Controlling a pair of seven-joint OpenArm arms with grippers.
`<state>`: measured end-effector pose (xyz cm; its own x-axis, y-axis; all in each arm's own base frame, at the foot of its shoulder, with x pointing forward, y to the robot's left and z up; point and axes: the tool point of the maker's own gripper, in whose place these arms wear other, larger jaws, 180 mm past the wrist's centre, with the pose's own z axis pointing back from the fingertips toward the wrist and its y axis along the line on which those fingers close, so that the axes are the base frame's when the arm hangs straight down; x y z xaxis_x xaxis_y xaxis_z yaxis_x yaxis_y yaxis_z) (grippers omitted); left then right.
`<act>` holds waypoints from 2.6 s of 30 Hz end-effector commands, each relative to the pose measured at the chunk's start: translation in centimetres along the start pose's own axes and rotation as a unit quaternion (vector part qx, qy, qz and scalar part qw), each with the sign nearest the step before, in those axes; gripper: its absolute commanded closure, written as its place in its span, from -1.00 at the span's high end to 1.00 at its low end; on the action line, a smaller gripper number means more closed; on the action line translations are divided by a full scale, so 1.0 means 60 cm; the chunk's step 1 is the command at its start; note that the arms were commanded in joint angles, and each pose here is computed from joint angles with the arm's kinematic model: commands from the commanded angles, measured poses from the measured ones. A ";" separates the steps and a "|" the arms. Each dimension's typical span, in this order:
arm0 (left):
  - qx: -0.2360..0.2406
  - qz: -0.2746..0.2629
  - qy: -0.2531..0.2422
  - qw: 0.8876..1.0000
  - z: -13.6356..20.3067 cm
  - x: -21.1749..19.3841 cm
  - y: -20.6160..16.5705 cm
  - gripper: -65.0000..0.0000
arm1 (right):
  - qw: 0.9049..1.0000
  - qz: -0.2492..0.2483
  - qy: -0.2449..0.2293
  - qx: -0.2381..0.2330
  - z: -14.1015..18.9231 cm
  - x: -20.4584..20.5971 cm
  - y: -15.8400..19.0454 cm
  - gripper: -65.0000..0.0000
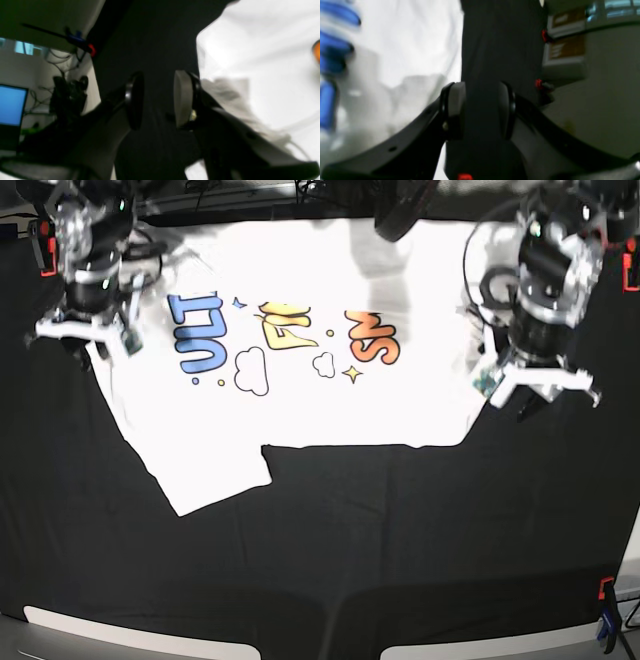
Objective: Layout the t-shirt on the table in an organized manner, then fold the t-shirt properly
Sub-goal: 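Release the collar and raise both grippers off the shirt, then move both grippers down to the shirt's side edges near the hem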
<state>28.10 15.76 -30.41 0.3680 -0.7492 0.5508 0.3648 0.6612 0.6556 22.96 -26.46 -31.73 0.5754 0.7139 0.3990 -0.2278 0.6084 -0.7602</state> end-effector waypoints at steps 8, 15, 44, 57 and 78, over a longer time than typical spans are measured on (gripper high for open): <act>-0.005 0.131 0.096 0.987 -0.093 -0.110 0.075 -0.43 | 0.988 -0.082 -0.045 0.122 -0.014 0.064 0.028 -0.35; -0.046 0.262 0.056 0.962 -0.098 -0.095 0.128 -0.43 | 0.985 -0.102 -0.047 0.132 -0.013 0.068 0.032 -0.35; -0.392 0.587 0.033 0.707 -0.056 -0.128 -0.056 -0.43 | 0.985 -0.102 -0.047 0.131 -0.013 0.068 0.032 -0.35; -0.406 0.591 0.002 0.697 -0.051 -0.106 -0.060 -0.43 | 0.985 -0.102 -0.047 0.131 -0.013 0.068 0.032 -0.35; -0.407 0.592 -0.006 0.696 -0.048 -0.106 -0.065 -0.43 | 0.991 -0.079 -0.046 0.102 -0.018 0.065 0.016 -0.35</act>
<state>25.94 17.51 -39.24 0.8395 0.3380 0.4254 0.1447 0.6157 -0.7746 25.01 -23.32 -32.71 0.5780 0.6142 0.5373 -0.3210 0.7765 -0.5423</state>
